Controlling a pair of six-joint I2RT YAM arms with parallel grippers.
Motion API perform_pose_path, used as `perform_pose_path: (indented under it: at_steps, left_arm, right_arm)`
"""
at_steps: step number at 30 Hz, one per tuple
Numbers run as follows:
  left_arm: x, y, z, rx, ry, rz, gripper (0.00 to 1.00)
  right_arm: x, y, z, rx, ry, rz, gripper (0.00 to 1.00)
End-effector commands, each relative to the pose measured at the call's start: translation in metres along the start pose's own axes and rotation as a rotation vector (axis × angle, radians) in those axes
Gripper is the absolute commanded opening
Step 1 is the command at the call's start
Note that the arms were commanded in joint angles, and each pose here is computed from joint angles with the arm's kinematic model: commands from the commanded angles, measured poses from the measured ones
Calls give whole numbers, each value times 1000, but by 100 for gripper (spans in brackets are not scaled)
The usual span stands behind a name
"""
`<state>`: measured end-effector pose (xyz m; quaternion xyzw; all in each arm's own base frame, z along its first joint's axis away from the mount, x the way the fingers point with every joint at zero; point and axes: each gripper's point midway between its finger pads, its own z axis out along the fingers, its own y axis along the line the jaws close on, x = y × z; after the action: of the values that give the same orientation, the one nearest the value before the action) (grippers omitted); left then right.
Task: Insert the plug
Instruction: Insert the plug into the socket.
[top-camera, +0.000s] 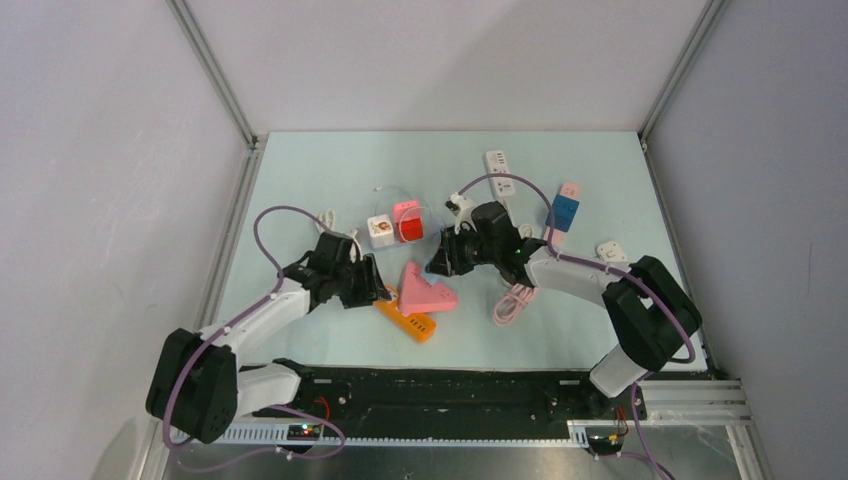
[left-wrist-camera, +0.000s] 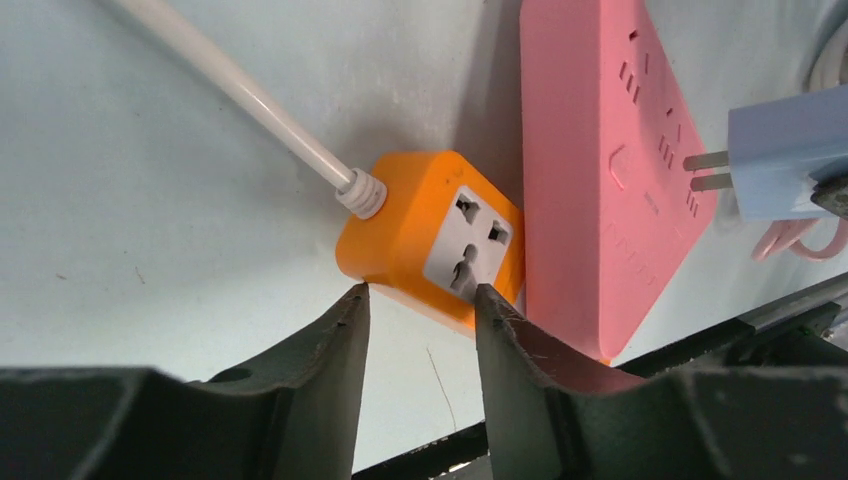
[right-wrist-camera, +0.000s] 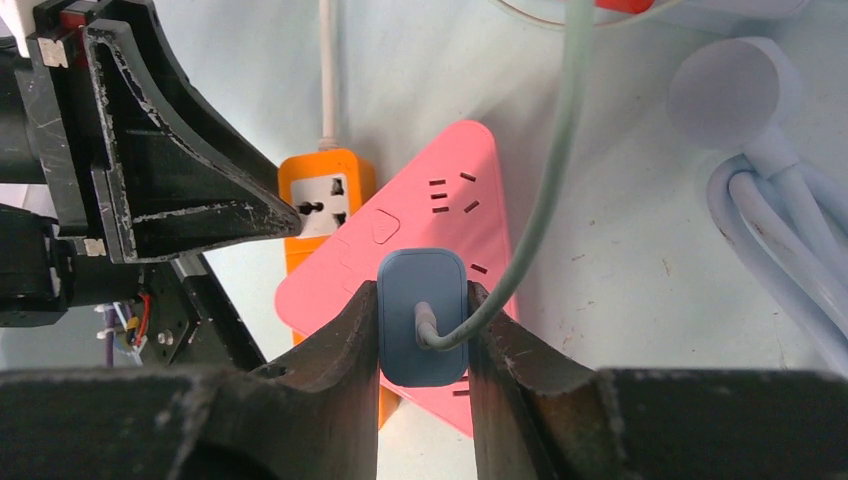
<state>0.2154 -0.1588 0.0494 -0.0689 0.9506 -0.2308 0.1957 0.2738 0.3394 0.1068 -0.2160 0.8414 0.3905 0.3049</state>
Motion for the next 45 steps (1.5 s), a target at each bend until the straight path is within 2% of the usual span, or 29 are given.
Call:
perform_pose_path:
  at_steps: [1, 7, 11, 21, 31, 35, 42, 45]
  left_arm:
    - [0, 14, 8, -40, -24, -4, 42]
    - [17, 25, 16, -74, 34, -41, 31]
    - [17, 24, 18, -72, 46, -36, 27]
    - [14, 18, 17, -51, 52, -39, 25]
    - [6, -1, 12, 15, 52, -45, 24]
    - [-2, -10, 7, 46, 30, -40, 29]
    - [-6, -17, 3, 73, 18, -36, 39]
    - [-4, -17, 3, 76, 24, -38, 40]
  right_arm:
    - [-10, 1, 9, -1, -26, -73, 0]
    - [0, 3, 13, 19, 9, -93, 0]
    - [4, 8, 14, 17, 22, -105, 0]
    - [20, 0, 18, 148, 62, -179, 0]
    - [51, -14, 27, 240, 143, -180, 0]
    - [61, -15, 31, 248, 148, -127, 0]
    - [70, -14, 31, 218, 72, -25, 0]
    - [67, -15, 28, 222, 25, 8, 0]
